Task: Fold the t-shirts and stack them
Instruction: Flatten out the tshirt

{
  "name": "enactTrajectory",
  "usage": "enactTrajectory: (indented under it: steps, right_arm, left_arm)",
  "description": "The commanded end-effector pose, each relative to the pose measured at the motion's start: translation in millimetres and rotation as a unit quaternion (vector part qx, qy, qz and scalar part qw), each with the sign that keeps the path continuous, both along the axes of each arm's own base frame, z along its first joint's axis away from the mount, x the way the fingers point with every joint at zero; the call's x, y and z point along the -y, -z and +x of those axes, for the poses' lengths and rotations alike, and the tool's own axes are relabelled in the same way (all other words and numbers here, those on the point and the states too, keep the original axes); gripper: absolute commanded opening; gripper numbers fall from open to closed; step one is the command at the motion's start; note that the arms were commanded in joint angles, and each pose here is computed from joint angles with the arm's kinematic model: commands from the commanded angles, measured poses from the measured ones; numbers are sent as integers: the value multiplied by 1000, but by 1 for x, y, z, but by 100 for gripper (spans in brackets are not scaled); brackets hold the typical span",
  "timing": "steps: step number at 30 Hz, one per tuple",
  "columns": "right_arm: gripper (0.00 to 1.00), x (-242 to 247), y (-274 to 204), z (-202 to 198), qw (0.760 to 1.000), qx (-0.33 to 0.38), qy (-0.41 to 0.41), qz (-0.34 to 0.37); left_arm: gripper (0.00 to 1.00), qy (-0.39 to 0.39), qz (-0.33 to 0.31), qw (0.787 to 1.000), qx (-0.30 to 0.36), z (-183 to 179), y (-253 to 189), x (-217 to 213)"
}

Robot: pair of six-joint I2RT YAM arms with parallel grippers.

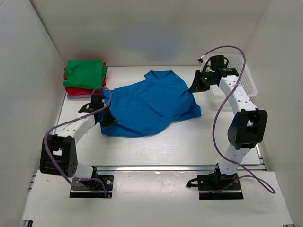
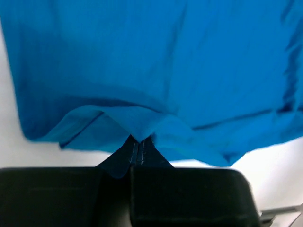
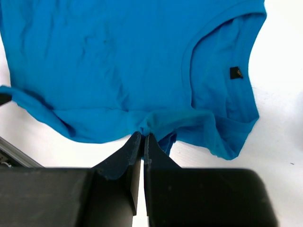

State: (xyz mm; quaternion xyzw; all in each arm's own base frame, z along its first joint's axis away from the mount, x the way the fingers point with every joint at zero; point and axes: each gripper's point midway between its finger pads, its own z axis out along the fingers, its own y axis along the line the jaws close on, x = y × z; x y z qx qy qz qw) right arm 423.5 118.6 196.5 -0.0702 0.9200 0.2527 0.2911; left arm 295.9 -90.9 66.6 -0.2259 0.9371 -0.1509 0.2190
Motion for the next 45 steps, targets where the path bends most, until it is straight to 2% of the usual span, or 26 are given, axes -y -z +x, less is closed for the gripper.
enactTrajectory:
  steps: [1, 5, 10, 15, 17, 18, 21, 25, 27, 31, 35, 40, 45]
  right_arm:
    - [0, -2, 1, 6, 1000, 8, -3, -2]
    - [0, -4, 7, 6, 1000, 4, -8, -8]
    - [0, 7, 5, 12, 1000, 10, 4, -6]
    - [0, 9, 0, 16, 1000, 12, 7, -9]
    - [0, 6, -2, 16, 1000, 16, 5, -11]
    - [0, 6, -1, 16, 1000, 12, 6, -8]
    - [0, 7, 6, 14, 1000, 6, 6, -12]
    - [0, 3, 8, 14, 1000, 5, 1, -8]
    - [0, 2, 9, 14, 1000, 6, 0, -8]
    - [0, -1, 18, 15, 1000, -6, 0, -8]
    - [0, -4, 13, 14, 1000, -3, -2, -2]
    - [0, -4, 13, 12, 1000, 0, -2, -2]
    - [1, -5, 13, 10, 1000, -5, -1, 0]
  left_arm:
    - [0, -23, -19, 996, 84, 51, -28, 7]
    - [0, -29, -22, 992, 120, 71, -53, 7]
    - [0, -3, -33, 994, 107, 69, -70, 11]
    - [1, -29, -38, 995, 83, 76, -42, -5]
    - [16, -28, -42, 996, 73, 82, -28, -3]
    - [18, -29, -43, 996, 71, 85, -25, -3]
    - [41, -34, -45, 995, 76, 92, -19, -2]
    - [54, -36, -35, 994, 100, 99, -28, -5]
    - [63, -38, -37, 993, 106, 100, -32, -5]
    - [64, -40, -35, 994, 96, 101, -23, -4]
    - [58, -41, -19, 996, 82, 108, -11, -4]
    - [52, -48, -1, 993, 106, 123, -12, -3]
    - [52, -31, 28, 993, 111, 135, -11, 0]
